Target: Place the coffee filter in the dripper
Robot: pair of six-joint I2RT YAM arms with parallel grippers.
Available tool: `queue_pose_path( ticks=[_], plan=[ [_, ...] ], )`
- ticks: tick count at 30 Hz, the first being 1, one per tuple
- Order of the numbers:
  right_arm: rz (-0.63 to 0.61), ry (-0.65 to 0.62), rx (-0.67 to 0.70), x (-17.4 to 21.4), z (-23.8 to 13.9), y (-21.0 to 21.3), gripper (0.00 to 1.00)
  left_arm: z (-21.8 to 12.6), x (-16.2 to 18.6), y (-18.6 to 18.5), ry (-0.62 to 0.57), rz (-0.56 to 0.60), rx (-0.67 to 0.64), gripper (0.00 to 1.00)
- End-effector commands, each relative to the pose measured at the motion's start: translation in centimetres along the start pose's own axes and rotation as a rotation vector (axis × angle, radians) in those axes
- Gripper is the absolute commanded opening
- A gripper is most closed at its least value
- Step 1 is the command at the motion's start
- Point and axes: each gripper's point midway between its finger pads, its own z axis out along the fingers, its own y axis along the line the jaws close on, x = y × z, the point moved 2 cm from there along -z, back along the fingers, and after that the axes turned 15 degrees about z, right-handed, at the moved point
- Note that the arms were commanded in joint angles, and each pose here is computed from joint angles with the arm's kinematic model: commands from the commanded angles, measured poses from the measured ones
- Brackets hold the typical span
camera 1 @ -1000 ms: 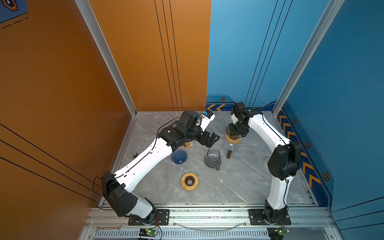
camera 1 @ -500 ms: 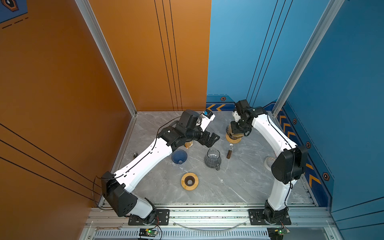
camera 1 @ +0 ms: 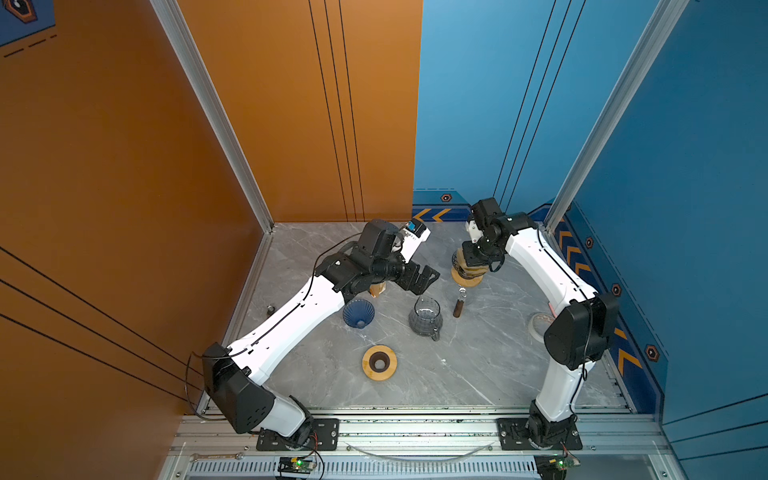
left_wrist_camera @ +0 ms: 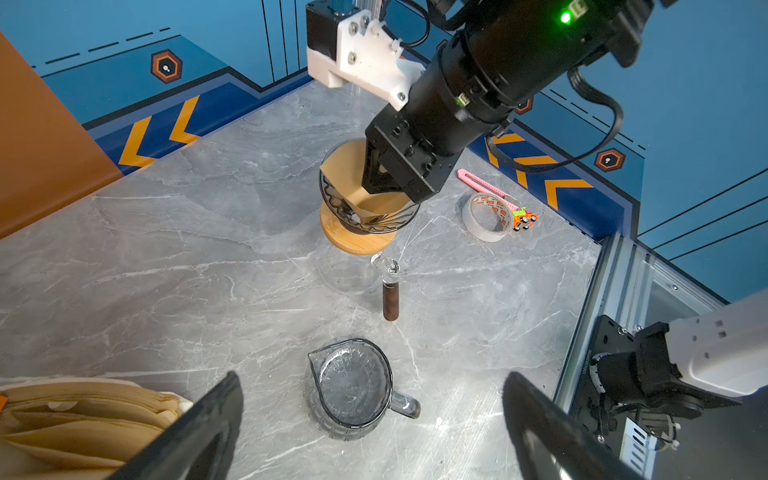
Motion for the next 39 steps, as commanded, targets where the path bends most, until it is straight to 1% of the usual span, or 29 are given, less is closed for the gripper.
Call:
queue_pose_path(
  ticks=[1, 3, 7, 17, 24, 29, 34, 35, 39],
  plan=[
    [-0.016, 0.015, 0.037, 0.5, -0.3, -0.6, 0.08, -0.6, -0.6, -0.5, -0.031, -0.001, 0.015, 0.98],
    [-0.017, 0.026, 0.041, 0.6, 0.2, -0.7, 0.04, -0.6, -0.6, -0.5, -0.03, 0.0, 0.016, 0.98],
    [-0.011, 0.055, 0.035, 0.7, 1.4, -0.8, 0.01, -0.6, -0.6, -0.5, -0.03, 0.002, 0.016, 0.98],
    [0.013, 0.095, 0.008, 1.4, 3.1, -1.1, 0.0, -0.6, -0.6, -0.5, -0.029, 0.002, 0.017, 0.98],
    [0.009, 0.093, 0.003, 1.3, 3.6, -0.7, 0.0, -0.4, -0.5, -0.5, -0.024, -0.002, 0.018, 0.98],
    [0.0, 0.104, 0.021, 1.6, 4.2, -0.6, 0.0, -0.4, -0.5, -0.5, -0.025, 0.002, 0.016, 0.98],
    [-0.001, 0.096, 0.027, 1.5, 4.1, -0.6, 0.0, -0.6, -0.6, -0.5, -0.03, 0.003, 0.014, 0.98],
    [-0.001, 0.121, 0.041, 2.3, 4.7, -0.9, 0.0, -0.6, -0.7, -0.6, -0.031, 0.003, 0.016, 0.98],
    [0.001, 0.126, 0.045, 2.7, 4.9, -1.0, 0.0, -0.6, -0.6, -0.5, -0.03, 0.004, 0.014, 0.98]
  ],
)
